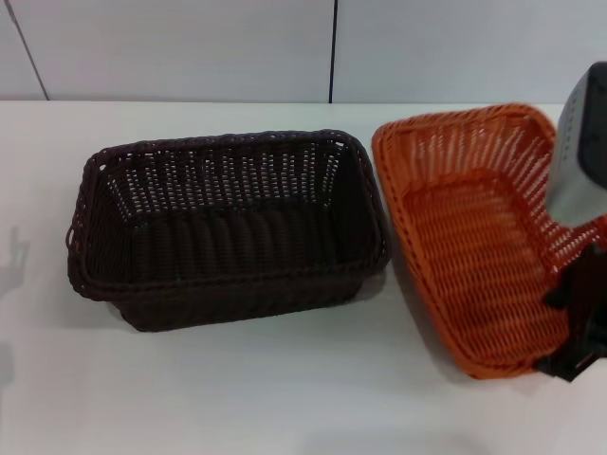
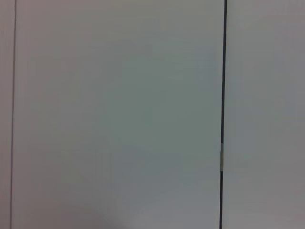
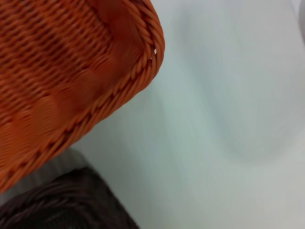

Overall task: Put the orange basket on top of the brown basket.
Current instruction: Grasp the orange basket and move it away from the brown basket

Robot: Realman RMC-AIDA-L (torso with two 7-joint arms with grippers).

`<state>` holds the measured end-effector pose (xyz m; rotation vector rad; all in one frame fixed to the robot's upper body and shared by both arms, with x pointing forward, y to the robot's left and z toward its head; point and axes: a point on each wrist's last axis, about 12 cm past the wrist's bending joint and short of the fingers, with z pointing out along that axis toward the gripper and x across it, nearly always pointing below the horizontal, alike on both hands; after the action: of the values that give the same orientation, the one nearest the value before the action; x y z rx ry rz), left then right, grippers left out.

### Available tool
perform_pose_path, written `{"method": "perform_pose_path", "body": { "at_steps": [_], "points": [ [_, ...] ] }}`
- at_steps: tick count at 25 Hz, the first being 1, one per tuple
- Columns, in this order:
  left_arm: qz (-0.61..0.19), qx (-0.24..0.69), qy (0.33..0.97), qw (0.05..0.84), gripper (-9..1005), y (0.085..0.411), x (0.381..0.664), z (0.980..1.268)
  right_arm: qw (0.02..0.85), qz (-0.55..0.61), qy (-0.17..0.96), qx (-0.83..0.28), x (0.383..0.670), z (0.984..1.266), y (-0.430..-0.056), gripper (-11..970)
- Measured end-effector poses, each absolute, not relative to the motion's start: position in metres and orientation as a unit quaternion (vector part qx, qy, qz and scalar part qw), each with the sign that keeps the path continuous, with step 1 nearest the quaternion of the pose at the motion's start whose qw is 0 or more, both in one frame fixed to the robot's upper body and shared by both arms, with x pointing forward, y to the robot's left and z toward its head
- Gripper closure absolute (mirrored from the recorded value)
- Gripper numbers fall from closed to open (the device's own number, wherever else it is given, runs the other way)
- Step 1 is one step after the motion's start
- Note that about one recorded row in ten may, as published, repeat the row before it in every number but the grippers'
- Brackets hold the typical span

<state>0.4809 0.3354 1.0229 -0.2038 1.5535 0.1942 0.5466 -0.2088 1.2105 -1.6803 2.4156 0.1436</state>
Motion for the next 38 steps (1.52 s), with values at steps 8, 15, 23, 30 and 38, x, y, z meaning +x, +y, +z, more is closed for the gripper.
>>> {"method": "perform_pose_path", "body": {
  "at_steps": [8,15,23,30,38],
  "points": [
    [0.089,-0.093,0.701,0.701,167,0.336,0.480,1.021,0.087,0.049,0.821,-0.561,0.543,1.202,-0.204,161],
    [0.090,-0.092,0.702,0.700,167,0.337,0.479,1.021,0.106,0.047,0.822,-0.557,0.543,1.209,-0.202,162],
    [0.091,-0.092,0.706,0.696,167,0.338,0.478,1.019,0.100,0.052,0.818,-0.564,0.542,1.206,-0.198,163],
    [0.092,-0.093,0.707,0.695,168,0.339,0.476,1.018,0.090,0.052,0.822,-0.559,0.547,1.192,-0.197,163],
    [0.093,-0.090,0.708,0.694,168,0.339,0.475,1.018,0.079,0.022,0.824,-0.561,0.549,1.175,-0.195,164]
  ]
}}
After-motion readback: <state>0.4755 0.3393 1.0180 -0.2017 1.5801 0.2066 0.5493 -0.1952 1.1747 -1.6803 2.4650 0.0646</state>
